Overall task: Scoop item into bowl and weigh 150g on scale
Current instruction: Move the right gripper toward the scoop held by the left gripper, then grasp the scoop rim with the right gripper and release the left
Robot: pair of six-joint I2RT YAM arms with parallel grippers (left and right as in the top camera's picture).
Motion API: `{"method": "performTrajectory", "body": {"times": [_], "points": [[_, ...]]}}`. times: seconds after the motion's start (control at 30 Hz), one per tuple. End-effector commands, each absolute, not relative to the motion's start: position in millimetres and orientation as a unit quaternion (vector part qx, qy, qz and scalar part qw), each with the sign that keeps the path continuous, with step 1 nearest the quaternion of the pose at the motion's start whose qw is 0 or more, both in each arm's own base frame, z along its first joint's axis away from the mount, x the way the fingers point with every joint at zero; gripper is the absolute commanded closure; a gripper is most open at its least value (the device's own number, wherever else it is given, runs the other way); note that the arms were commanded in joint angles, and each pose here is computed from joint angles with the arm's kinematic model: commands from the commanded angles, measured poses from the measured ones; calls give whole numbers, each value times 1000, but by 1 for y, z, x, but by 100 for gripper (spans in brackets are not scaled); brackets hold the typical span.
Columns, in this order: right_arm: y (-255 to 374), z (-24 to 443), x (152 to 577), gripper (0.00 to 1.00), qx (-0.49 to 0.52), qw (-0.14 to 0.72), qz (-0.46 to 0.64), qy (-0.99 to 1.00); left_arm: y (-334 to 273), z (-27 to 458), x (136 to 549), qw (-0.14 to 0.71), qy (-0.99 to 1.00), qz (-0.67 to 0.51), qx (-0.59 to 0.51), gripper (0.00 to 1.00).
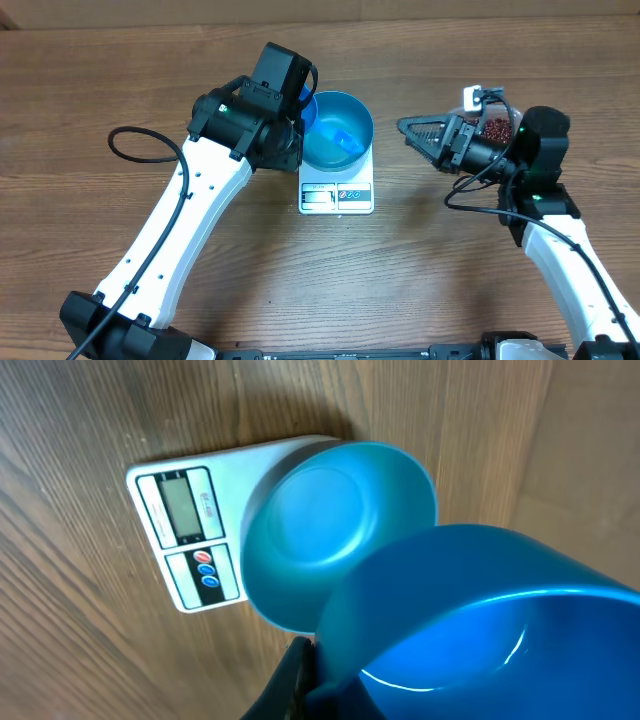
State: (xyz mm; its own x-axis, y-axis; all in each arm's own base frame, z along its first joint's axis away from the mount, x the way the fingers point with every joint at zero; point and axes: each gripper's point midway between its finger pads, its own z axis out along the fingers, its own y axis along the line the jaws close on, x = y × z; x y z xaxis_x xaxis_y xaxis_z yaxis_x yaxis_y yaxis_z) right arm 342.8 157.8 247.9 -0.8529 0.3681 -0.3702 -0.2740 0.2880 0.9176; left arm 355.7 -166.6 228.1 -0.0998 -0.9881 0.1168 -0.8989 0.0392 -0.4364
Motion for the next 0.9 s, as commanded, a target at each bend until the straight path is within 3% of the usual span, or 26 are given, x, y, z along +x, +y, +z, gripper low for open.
{"method": "performTrajectory", "body": {"times": [0.0, 0.43, 0.77, 0.87], "points": [[179, 259, 343, 1, 28, 267, 602, 752, -166, 223, 362, 109, 676, -203, -700, 96], [231, 265, 350, 17, 58, 320, 575, 751, -187, 202, 363, 51, 680, -200, -704, 96], [238, 264, 351, 42, 71, 335, 562, 753, -196, 202, 359, 25, 688, -208, -695, 96], [237, 263, 352, 58, 74, 337, 560, 753, -200, 202, 357, 17, 690, -210, -692, 96]]}}
